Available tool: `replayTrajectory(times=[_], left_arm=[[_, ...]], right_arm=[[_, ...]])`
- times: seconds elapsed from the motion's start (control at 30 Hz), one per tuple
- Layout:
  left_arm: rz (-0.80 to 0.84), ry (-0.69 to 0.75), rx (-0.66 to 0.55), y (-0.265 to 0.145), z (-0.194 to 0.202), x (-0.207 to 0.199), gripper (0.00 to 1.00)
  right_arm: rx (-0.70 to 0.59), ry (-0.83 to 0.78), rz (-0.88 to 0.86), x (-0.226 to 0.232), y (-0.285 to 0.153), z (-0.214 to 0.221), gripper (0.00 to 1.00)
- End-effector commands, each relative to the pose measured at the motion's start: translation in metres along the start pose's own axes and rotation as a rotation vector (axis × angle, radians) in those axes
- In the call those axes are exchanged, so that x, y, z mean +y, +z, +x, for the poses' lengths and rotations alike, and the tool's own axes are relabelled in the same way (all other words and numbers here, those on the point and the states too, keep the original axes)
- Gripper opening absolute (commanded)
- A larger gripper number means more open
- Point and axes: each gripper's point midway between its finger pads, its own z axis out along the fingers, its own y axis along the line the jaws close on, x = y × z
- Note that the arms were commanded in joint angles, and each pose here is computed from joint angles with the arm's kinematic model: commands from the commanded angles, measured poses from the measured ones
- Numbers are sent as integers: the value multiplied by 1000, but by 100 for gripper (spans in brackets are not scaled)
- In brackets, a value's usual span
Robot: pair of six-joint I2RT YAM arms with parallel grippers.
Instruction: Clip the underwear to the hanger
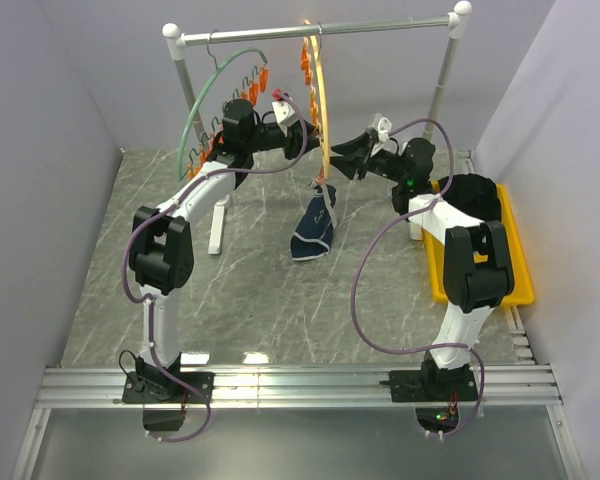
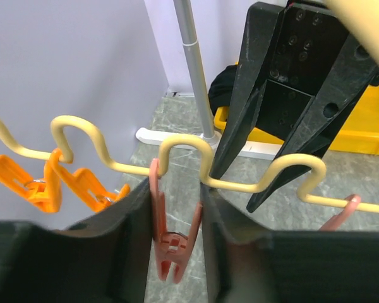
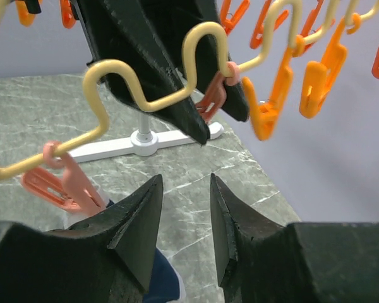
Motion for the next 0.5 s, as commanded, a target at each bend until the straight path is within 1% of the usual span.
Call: replayTrajectory(times=[0.0, 0.07, 0.1, 0.17, 0.2, 0.27, 0.4, 0.47], left_arm=[[36, 52, -60, 2, -36, -3, 31], [46, 46, -60, 3, -36, -5, 24], [52, 45, -60, 2, -36, -6, 18], [55, 34, -62, 1, -34, -7, 12], [59, 28, -76, 0, -38, -7, 6], [64, 10, -80, 0, -37, -8, 1], [70, -58, -89, -1, -38, -10, 0], [86, -68, -97, -1, -38, -14, 0]], right_arm=[[-41, -68, -1, 1, -7, -33, 44], [-35, -70, 2, 0, -9, -31, 44], [-34, -72, 4, -1, -10, -32, 44], [-25, -66, 2, -2, -11, -29, 45], [-25, -69, 4, -3, -12, -30, 46], [-21, -64, 4, -5, -12, -28, 46], [-19, -51, -12, -4, -11, -28, 48], [6, -26, -19, -3, -11, -19, 51]])
